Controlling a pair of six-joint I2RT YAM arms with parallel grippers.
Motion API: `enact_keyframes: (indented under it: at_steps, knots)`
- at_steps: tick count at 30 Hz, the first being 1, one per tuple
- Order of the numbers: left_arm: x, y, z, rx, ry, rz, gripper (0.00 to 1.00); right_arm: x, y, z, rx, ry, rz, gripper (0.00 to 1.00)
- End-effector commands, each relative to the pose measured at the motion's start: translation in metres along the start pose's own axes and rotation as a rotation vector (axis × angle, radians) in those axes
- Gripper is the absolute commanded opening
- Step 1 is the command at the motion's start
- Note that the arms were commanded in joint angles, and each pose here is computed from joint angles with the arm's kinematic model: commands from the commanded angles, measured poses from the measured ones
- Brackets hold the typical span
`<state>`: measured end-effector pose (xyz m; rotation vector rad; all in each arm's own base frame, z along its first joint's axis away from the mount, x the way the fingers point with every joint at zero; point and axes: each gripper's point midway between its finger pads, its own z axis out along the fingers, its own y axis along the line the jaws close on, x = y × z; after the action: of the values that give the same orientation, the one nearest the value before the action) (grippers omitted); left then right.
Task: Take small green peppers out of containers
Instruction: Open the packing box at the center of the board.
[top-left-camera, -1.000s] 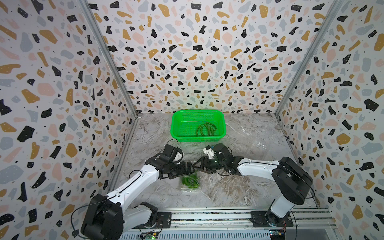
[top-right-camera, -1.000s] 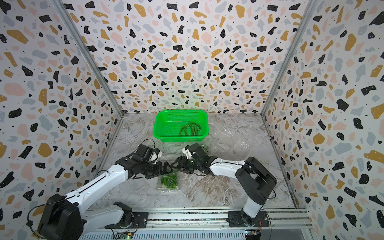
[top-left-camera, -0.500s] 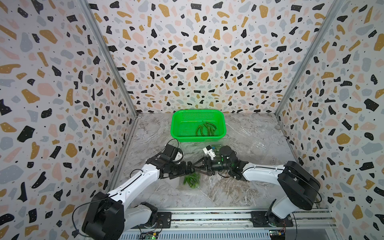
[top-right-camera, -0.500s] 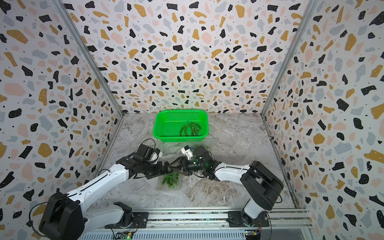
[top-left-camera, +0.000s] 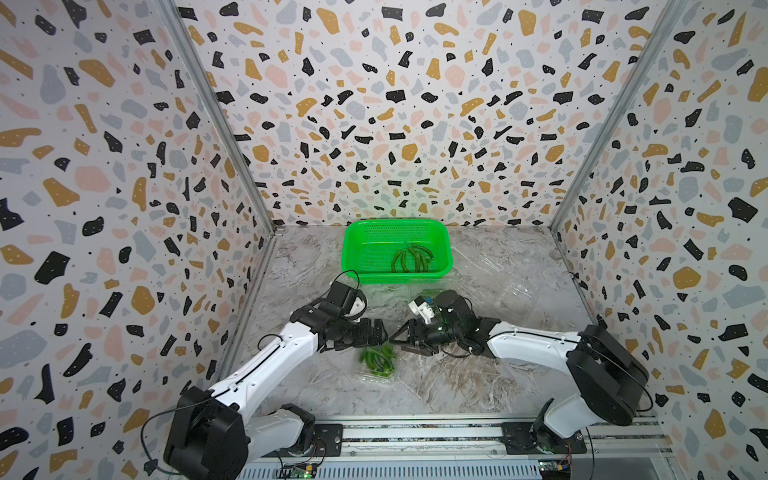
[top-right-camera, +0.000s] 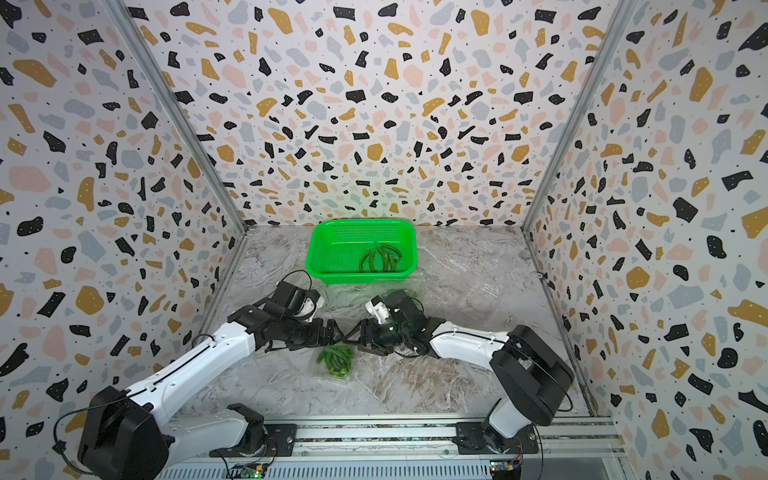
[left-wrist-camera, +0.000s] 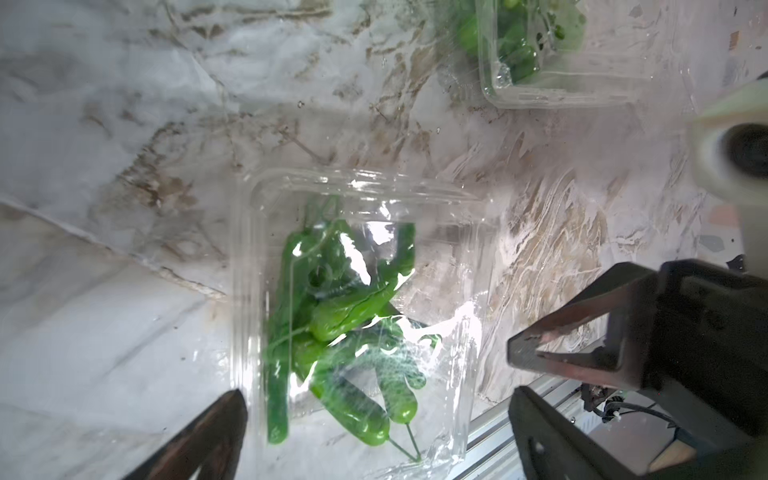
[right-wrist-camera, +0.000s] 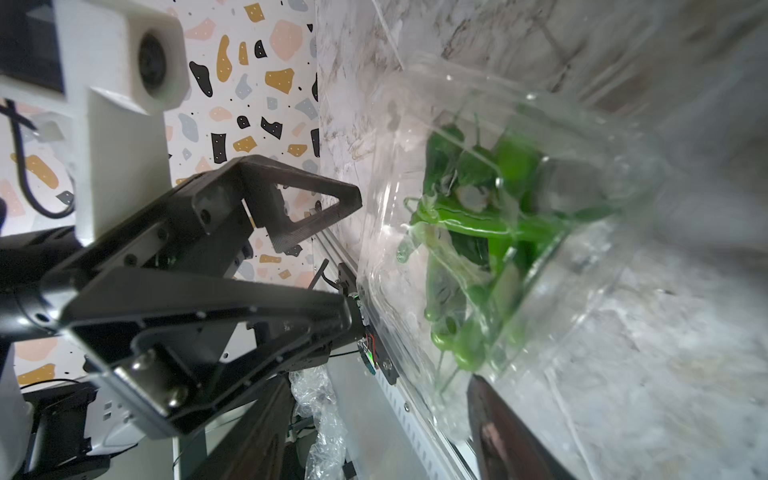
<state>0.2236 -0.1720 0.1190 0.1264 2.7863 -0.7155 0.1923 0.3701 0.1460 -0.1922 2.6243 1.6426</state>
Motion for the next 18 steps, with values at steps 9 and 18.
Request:
enact_keyframes:
  at_steps: [9,18]
  knots:
    - [0.002,0.013,-0.018,-0.121,0.012,0.087,0.99,-0.001,-0.036,-0.049,0.133,-0.041,-0.015,0.7]
    - [-0.001,-0.002,0.006,-0.003,0.03,0.023,0.99,0.004,-0.063,-0.008,0.221,0.038,-0.024,0.69]
